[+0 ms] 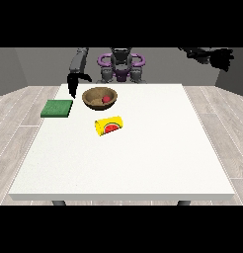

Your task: Pick the cup and pour the ball into the bowl, then pick the bowl and place it on the pad

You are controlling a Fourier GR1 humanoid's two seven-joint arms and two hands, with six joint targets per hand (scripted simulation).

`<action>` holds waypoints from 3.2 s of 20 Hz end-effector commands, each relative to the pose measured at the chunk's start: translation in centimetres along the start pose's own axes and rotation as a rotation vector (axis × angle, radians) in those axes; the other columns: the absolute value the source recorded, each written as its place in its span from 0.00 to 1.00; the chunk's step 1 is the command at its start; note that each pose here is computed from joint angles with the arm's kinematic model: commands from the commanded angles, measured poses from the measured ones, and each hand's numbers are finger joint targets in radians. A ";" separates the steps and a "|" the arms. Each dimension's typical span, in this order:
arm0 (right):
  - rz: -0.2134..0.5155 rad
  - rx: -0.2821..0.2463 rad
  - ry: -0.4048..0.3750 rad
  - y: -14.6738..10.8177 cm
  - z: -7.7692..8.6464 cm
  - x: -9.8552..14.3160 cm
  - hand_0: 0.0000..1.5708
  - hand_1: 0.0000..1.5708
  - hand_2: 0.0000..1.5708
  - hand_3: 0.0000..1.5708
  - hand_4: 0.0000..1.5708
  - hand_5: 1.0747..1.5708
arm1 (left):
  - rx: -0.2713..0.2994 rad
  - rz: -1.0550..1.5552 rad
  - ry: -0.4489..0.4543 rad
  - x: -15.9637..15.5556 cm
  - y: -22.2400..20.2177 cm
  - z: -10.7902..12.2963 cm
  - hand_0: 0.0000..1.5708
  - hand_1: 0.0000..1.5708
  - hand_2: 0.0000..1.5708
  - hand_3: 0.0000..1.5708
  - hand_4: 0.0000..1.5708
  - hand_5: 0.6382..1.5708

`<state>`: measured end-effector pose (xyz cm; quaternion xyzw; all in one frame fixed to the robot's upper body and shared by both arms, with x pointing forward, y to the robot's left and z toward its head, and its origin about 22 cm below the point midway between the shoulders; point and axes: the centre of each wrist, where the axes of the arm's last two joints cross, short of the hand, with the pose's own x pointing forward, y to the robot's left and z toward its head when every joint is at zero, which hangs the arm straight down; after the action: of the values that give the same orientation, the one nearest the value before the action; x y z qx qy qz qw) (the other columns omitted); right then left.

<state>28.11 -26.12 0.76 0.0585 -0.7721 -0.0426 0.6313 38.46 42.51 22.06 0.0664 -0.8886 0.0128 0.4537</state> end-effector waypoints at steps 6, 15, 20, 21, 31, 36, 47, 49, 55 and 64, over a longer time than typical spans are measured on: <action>-0.045 -0.049 0.069 0.2 -2.5 -4.5 0.00 0.00 0.00 0.00 0.21 1.00 | -0.044 -0.003 -0.060 6.0 0.2 -3.5 0.00 0.00 0.00 0.00 0.00 0.97; -0.055 -0.077 0.119 -1.6 -3.4 -6.0 0.00 0.00 0.00 0.00 0.24 1.00 | -0.021 -0.006 -0.077 8.4 1.8 -4.1 0.00 0.00 0.00 0.00 0.00 0.96; -0.059 -0.116 0.114 -1.3 -3.4 -6.8 0.00 0.00 0.00 0.00 0.20 0.99 | -0.073 0.023 -0.108 9.1 1.5 -4.2 0.00 0.00 0.00 0.00 0.00 0.95; -0.068 -0.098 0.117 -0.8 -3.0 -7.3 0.00 0.00 0.00 0.00 0.19 0.99 | -0.048 -0.001 -0.097 10.2 1.8 -4.6 0.00 0.00 0.00 0.00 0.00 0.95; -0.025 -0.131 0.122 4.9 -4.0 -7.7 0.00 0.00 0.00 0.00 0.28 1.00 | -0.122 0.051 -0.113 11.7 -0.5 -6.3 0.00 0.00 0.00 0.00 0.00 0.96; -0.024 -0.230 0.240 3.2 -2.2 -9.1 0.00 0.00 0.00 0.00 0.31 0.96 | -0.112 0.045 -0.147 12.3 0.4 -6.0 0.00 0.00 0.00 0.00 0.00 0.96; 0.406 -0.204 0.345 0.6 -3.3 -4.8 1.00 1.00 1.00 1.00 0.77 0.81 | -0.029 0.040 -0.007 8.1 2.9 -4.3 0.00 0.00 0.00 0.00 0.00 0.97; 0.457 -0.187 0.362 0.8 -5.7 -1.1 1.00 1.00 1.00 1.00 0.80 0.77 | -0.012 0.032 0.031 6.6 4.6 -3.0 0.00 0.00 0.00 0.00 0.00 0.97; 0.456 -0.127 0.391 3.0 -8.3 3.5 1.00 1.00 1.00 1.00 0.80 0.81 | 0.081 -0.011 0.038 7.8 10.2 -0.7 0.00 0.00 0.00 0.00 0.00 0.97; 0.540 -0.165 0.299 -3.8 -11.2 7.2 1.00 1.00 1.00 1.00 0.82 0.89 | 0.060 -0.027 -0.081 10.7 9.6 -2.1 0.00 0.00 0.00 0.00 0.00 0.96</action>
<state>36.56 -29.15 7.49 -0.1821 -0.6471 0.0673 0.7373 32.81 51.65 30.25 0.0921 -0.8961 0.0355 0.4327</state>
